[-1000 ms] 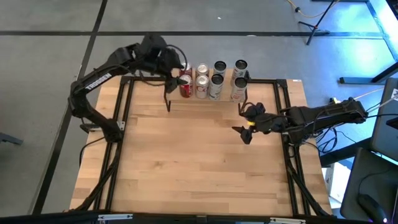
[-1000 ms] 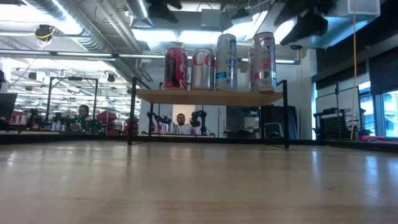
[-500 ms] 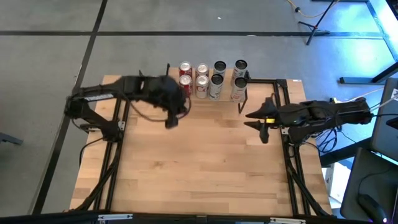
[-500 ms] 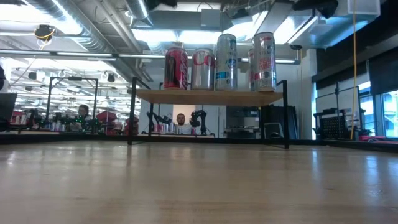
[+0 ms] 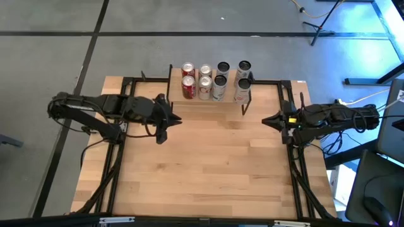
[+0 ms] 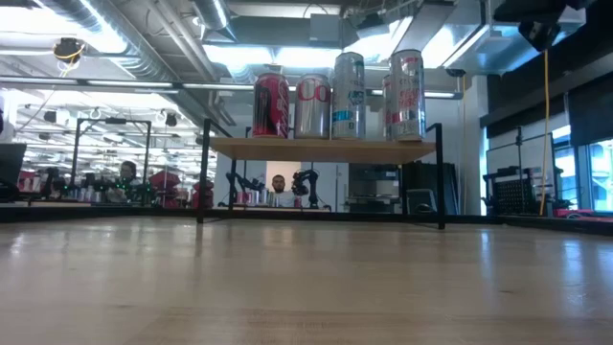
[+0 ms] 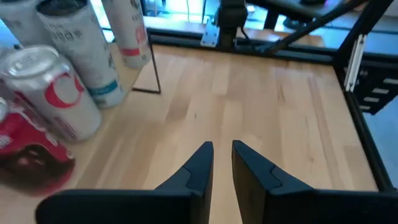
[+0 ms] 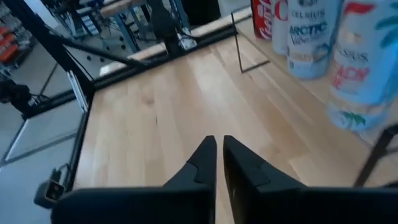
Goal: Place canned beverage on shelf
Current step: Return to Home Position
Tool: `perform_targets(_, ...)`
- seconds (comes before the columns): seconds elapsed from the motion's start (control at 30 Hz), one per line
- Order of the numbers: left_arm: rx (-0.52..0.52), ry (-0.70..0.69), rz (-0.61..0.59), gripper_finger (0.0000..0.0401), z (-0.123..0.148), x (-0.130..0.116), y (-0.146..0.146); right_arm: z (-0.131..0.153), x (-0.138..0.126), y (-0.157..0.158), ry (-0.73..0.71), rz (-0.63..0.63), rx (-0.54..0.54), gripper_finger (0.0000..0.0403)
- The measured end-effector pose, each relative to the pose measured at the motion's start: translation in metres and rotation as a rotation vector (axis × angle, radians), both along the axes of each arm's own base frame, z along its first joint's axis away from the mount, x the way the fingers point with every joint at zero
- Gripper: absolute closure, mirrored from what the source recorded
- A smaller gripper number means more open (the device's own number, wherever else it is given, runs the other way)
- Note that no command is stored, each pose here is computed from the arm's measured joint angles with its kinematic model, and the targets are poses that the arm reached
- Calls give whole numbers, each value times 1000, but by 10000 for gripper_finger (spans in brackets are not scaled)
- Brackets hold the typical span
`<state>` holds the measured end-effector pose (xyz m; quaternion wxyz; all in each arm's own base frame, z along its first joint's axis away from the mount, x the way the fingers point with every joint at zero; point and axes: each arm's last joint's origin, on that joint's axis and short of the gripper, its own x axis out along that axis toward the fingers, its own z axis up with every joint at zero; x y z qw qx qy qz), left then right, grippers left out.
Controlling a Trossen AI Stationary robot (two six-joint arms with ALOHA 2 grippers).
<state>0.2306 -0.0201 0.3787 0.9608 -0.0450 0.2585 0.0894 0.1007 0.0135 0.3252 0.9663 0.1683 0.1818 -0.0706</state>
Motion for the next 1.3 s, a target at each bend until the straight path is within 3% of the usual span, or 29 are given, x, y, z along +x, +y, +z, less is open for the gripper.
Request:
perform_targets(0.23,6,-8,38,356,-34,7,-4,2,-8,-3,-23,-26,-14,373)
perform_targets(0.43,29,-188,-61,356,-68,9,-20,-6,-7,3,-119,177,-58,374)
perform_targets(0.77,26,-418,-94,356,-110,-38,-16,-48,-8,5,-296,270,-5,374)
perform_targets(1.0,18,-499,-81,356,-145,-70,-9,-74,-6,7,-457,315,9,374)
perform_targets(1.3,57,-562,21,356,-170,-99,1,-103,-7,7,-472,307,3,374)
